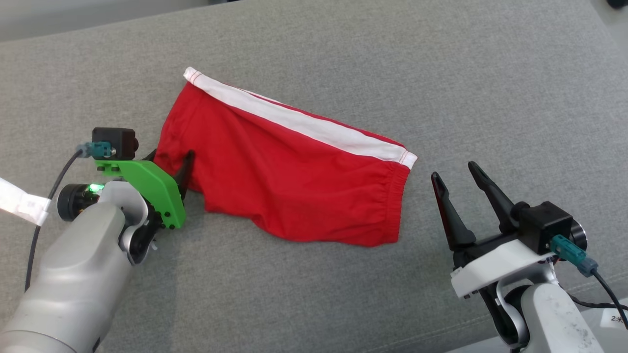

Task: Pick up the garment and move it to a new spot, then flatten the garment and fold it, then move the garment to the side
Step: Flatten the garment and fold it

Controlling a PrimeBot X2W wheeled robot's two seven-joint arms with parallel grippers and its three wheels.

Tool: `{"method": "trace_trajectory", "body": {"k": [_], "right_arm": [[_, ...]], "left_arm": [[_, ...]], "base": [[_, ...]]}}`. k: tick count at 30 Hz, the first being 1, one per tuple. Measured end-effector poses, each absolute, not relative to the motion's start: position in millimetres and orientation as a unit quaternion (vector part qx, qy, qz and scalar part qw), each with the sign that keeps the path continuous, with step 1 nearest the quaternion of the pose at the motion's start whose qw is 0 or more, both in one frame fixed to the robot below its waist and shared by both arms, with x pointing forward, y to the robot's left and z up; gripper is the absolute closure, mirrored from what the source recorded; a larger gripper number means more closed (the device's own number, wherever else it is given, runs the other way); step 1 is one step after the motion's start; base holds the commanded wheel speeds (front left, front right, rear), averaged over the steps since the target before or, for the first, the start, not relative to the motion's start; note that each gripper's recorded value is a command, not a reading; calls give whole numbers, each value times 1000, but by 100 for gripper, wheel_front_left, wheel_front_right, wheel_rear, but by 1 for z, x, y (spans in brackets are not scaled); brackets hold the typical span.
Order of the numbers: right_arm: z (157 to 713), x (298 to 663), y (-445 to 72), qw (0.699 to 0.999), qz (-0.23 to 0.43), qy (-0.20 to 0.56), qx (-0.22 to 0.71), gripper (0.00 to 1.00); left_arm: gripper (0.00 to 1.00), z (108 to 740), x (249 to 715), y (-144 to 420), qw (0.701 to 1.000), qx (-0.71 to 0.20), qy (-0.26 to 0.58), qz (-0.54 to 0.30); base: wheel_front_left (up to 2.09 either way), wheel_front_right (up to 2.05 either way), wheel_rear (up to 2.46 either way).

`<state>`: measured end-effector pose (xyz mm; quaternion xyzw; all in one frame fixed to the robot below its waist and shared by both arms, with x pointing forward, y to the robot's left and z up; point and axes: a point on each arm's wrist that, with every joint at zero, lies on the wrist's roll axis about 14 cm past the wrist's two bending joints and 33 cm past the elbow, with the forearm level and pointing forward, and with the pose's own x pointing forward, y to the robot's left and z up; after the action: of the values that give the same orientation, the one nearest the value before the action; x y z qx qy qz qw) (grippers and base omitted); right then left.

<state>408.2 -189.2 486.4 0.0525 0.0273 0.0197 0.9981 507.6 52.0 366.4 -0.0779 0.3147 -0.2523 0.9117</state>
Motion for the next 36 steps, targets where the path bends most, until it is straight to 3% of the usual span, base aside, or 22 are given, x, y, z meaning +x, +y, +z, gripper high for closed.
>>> {"method": "trace_trajectory", "body": {"k": [1,2,3,5,6,7,15,36], "right_arm": [[487,408,-190,998,19,26,52,0],[488,409,-190,998,19,25,51,0],[489,409,-190,998,19,24,51,0],[490,409,-190,998,19,22,50,0],[491,409,-190,998,19,21,50,0],[492,409,-190,998,19,19,50,0],[501,412,-190,999,21,2,47,0],[517,403,-151,995,74,-12,60,0]], "left_arm": [[0,363,507,51,909,-78,323,-254],[9,362,506,50,907,-78,327,-255],[36,361,507,48,906,-77,328,-258],[81,361,508,47,905,-76,328,-260],[95,362,509,47,906,-76,325,-260],[100,364,510,47,908,-77,318,-260],[100,387,503,48,926,-120,259,-246],[100,405,398,97,939,-246,199,-132]], "base": [[0,0,0],[0,0,0],[0,0,0],[0,0,0],[0,0,0],[0,0,0],[0,0,0],[0,0,0]]}}
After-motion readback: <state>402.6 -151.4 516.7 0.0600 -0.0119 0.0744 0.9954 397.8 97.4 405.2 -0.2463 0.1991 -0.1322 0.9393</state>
